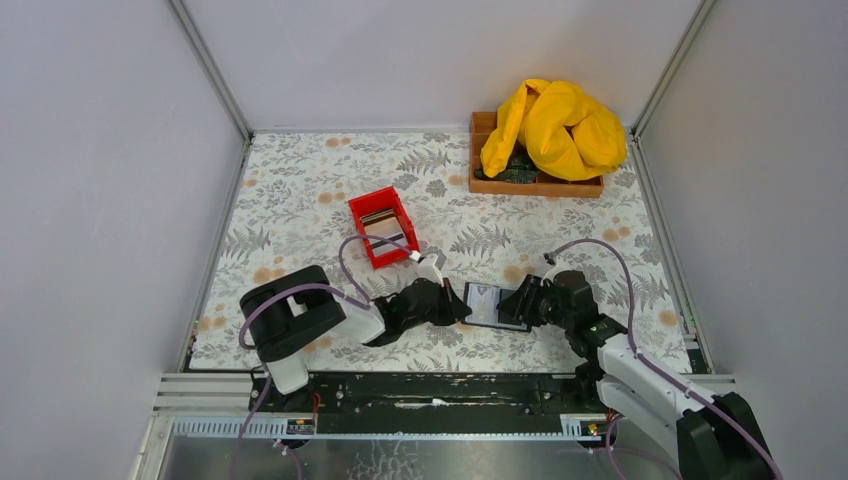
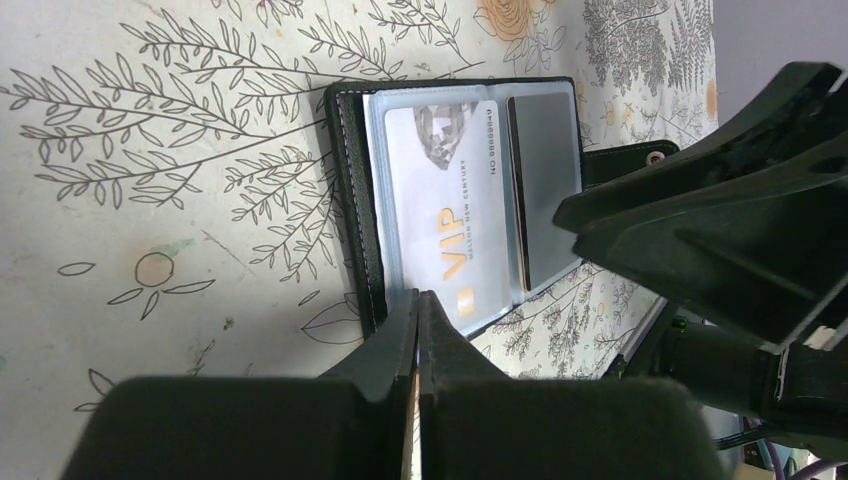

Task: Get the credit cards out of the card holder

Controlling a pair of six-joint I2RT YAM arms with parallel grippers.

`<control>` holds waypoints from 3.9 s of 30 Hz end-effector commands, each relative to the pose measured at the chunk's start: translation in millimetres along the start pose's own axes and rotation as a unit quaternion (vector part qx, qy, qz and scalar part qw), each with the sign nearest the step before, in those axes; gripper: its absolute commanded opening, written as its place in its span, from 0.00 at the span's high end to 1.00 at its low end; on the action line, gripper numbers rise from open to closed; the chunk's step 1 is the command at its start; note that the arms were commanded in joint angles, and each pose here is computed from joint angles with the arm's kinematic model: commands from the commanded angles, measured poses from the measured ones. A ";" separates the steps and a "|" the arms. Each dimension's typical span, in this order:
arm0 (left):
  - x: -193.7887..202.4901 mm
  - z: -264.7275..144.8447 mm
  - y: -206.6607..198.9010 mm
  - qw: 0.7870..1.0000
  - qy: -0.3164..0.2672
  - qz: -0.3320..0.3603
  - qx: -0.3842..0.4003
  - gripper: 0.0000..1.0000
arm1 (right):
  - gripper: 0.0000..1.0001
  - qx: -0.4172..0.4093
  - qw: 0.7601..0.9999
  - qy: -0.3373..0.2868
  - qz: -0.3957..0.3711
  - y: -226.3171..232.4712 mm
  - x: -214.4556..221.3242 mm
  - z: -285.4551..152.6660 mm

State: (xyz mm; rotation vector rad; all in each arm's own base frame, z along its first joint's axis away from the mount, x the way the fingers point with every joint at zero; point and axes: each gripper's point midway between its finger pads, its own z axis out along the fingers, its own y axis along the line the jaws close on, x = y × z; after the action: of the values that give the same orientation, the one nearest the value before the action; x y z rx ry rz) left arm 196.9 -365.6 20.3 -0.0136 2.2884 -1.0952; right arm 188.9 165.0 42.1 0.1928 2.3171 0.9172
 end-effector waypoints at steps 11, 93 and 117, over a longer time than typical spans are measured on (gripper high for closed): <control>11.9 11.8 18.7 1.000 0.016 0.001 -0.014 1.00 | 0.56 -0.029 1.000 0.006 0.001 6.3 4.5 12.8; -106.6 -61.0 -97.4 0.981 -0.032 0.146 0.122 0.12 | 1.00 -0.102 0.985 -0.064 -0.125 90.6 -57.5 -67.5; -82.1 -140.1 -136.7 0.893 0.050 0.297 0.333 0.26 | 1.00 -0.328 0.928 0.037 -0.173 166.9 -18.8 -120.2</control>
State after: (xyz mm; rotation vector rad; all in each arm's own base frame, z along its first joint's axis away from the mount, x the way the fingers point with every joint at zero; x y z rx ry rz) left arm 178.1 -333.2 218.5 0.8472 1.7801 -1.3623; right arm 124.6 210.2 189.4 -0.4219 2.0186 1.3927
